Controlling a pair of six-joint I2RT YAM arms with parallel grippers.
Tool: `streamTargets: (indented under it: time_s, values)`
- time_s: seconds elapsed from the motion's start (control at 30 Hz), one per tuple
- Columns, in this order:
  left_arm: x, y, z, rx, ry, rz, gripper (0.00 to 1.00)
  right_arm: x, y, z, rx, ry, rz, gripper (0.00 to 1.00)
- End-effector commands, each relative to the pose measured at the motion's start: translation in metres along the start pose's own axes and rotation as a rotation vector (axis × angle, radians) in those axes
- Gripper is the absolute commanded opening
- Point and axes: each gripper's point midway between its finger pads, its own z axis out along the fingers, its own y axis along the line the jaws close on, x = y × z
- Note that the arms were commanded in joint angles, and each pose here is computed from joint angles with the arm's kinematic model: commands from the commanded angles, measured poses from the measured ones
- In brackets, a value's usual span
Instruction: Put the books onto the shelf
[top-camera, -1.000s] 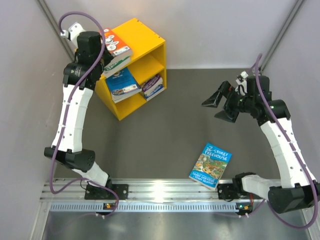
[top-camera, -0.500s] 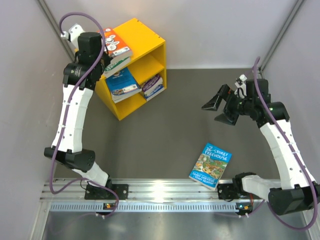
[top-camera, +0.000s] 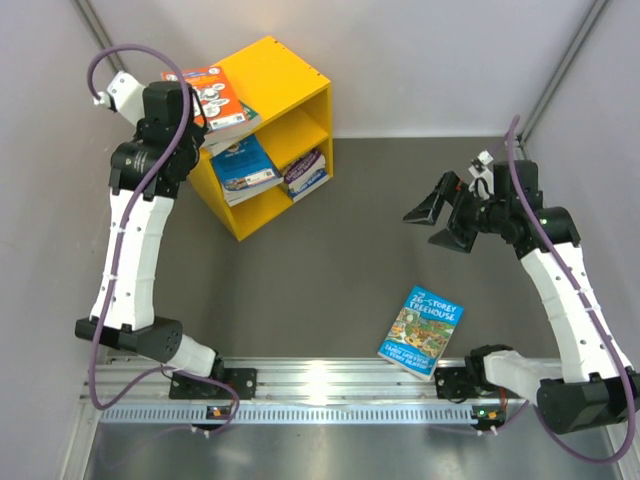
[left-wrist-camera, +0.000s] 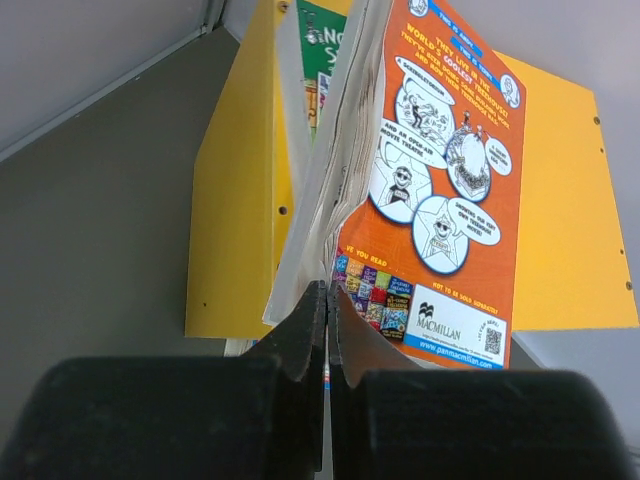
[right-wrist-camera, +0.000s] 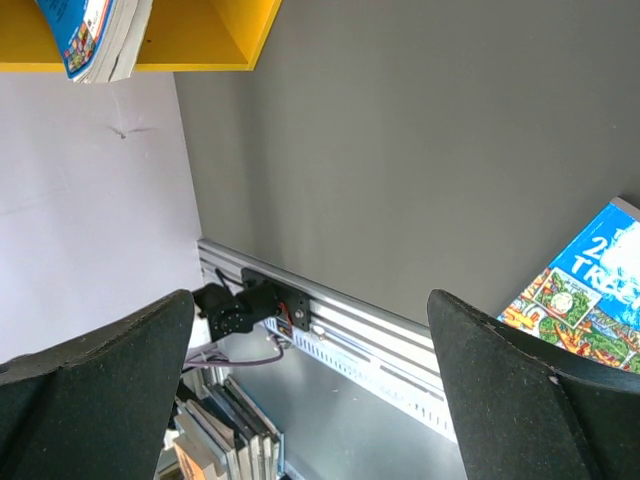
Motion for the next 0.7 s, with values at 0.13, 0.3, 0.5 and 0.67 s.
streamTargets:
  time_s: [0.13,0.3,0.5,0.67]
  values:
    - [0.005,0.024,-0.01,-0.089,-0.004,-0.1,0.0,0.001,0.004,-0.006,-0.034,-0.015,-0.035,1.0]
    - [0.024,0.012,-0.002,-0.068,0.042,-0.135,0.0,0.004,0.002,-0.005,-0.031,-0.008,-0.037,1.0]
    - [0.029,-0.012,-0.008,-0.046,0.013,-0.186,0.0,0.006,0.0,-0.006,-0.027,-0.007,-0.037,1.0]
    - [0.033,-0.017,-0.016,-0.059,-0.017,-0.198,0.0,0.007,-0.001,-0.006,-0.023,-0.006,-0.041,1.0]
